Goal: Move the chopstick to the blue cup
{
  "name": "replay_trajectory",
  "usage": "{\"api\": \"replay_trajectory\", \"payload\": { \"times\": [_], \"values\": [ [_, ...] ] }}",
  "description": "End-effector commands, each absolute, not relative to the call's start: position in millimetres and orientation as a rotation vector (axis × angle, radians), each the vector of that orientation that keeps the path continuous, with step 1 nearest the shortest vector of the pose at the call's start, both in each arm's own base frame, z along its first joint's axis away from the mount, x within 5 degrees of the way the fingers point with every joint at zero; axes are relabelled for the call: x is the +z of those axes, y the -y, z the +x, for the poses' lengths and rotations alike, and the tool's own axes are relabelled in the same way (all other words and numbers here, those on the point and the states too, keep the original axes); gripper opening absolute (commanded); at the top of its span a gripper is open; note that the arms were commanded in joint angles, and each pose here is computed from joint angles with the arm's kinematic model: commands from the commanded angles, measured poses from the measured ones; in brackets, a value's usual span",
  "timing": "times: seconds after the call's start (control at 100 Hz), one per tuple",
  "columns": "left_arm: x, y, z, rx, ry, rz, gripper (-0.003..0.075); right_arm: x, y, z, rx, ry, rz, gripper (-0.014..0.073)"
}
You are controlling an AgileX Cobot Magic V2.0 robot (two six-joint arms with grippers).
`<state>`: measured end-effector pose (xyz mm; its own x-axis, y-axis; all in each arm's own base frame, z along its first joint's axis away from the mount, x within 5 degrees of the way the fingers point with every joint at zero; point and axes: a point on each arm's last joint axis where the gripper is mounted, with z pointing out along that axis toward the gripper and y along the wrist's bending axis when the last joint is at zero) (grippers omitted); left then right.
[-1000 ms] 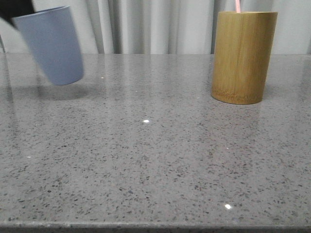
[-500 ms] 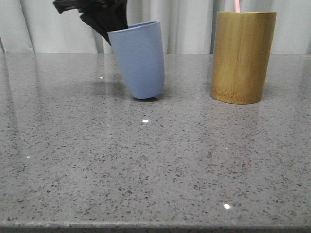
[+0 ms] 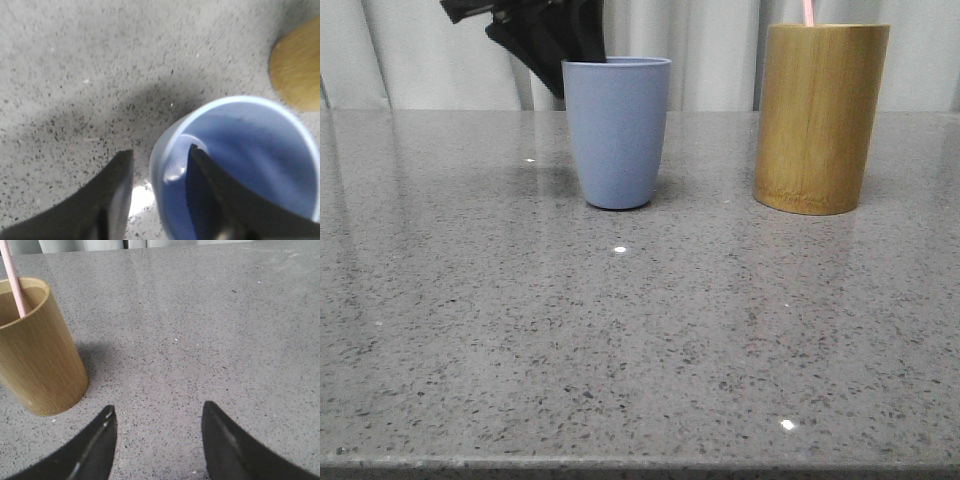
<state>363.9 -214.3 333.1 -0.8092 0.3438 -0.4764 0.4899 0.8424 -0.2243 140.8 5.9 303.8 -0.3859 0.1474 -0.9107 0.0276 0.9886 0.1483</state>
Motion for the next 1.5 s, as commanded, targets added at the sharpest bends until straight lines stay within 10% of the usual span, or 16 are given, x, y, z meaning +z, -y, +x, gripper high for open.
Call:
{"api": "replay_trajectory", "payload": {
  "times": [0.0, 0.56, 1.49],
  "values": [
    [377, 214, 354, -0.546, -2.461, 0.578, 0.0302, 320, -6, 144, 0.127, -1.877, 0.113, 0.0402],
    [437, 164, 303, -0.335, -2.323, 0.423, 0.0302, 345, -6, 139, 0.116, -1.905, 0.094, 0.0402],
    [382, 47, 120, -0.261, -2.051, 0.203, 0.0272, 410, -83, 243, 0.299, -1.952, -0.172, 0.0402]
  ]
}}
